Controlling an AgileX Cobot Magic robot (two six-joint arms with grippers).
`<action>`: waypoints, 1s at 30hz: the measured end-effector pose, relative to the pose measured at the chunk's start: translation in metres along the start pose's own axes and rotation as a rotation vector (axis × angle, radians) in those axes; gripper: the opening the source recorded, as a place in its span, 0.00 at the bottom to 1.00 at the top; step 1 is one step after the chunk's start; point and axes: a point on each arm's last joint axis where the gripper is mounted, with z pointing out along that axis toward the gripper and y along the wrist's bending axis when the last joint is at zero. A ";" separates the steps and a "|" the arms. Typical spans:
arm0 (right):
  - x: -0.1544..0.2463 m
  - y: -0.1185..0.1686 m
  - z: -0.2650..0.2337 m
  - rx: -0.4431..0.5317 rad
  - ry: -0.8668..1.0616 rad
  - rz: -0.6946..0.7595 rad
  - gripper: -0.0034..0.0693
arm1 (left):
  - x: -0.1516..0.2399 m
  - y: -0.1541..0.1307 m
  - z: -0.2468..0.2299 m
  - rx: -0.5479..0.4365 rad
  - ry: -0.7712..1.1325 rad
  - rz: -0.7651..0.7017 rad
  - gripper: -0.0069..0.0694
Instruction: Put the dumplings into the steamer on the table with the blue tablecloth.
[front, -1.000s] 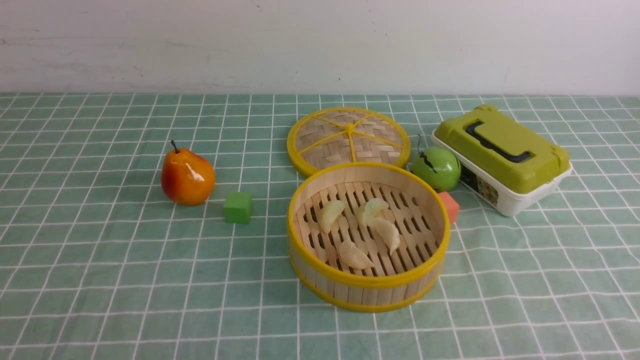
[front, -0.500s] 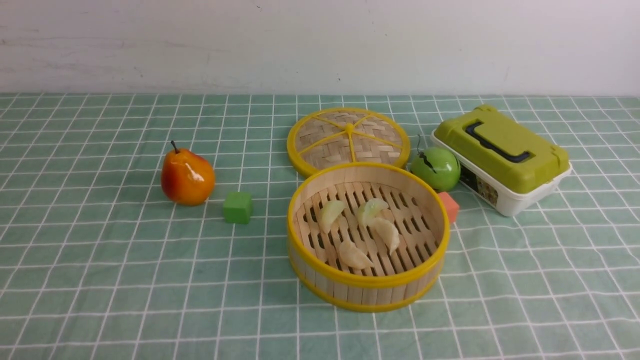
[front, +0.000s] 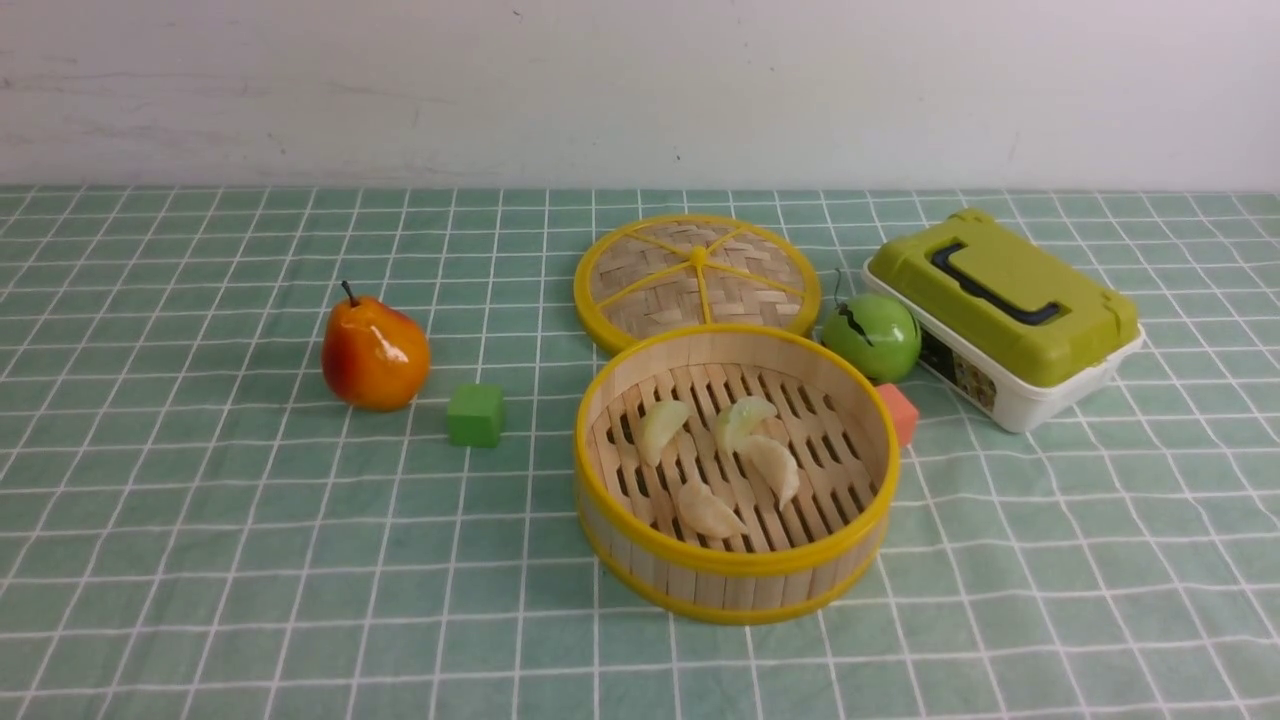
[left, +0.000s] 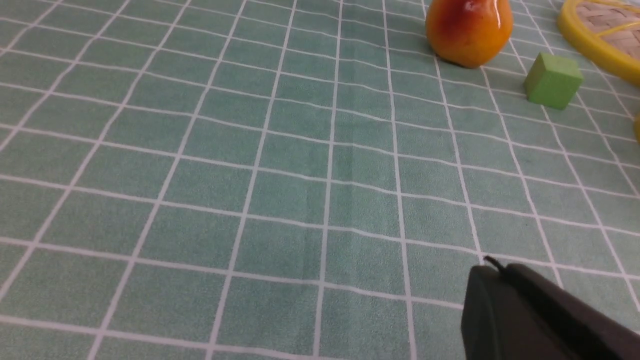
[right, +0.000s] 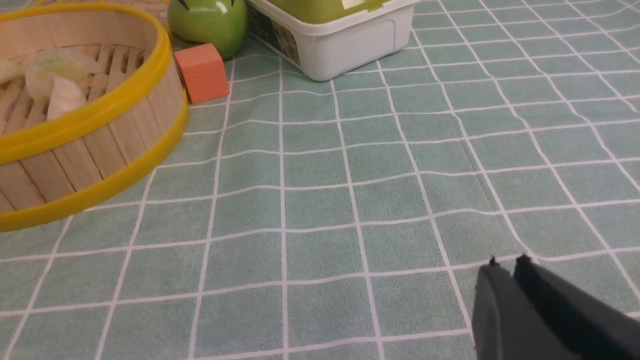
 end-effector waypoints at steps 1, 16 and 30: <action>0.000 0.000 0.000 0.000 0.000 0.000 0.10 | 0.000 0.000 0.000 0.000 0.000 0.000 0.07; 0.000 0.000 0.000 0.000 0.000 0.000 0.13 | 0.000 0.000 0.000 0.001 -0.001 -0.002 0.07; 0.000 0.000 0.000 0.000 0.000 0.000 0.15 | 0.000 0.000 0.000 0.001 -0.001 -0.002 0.07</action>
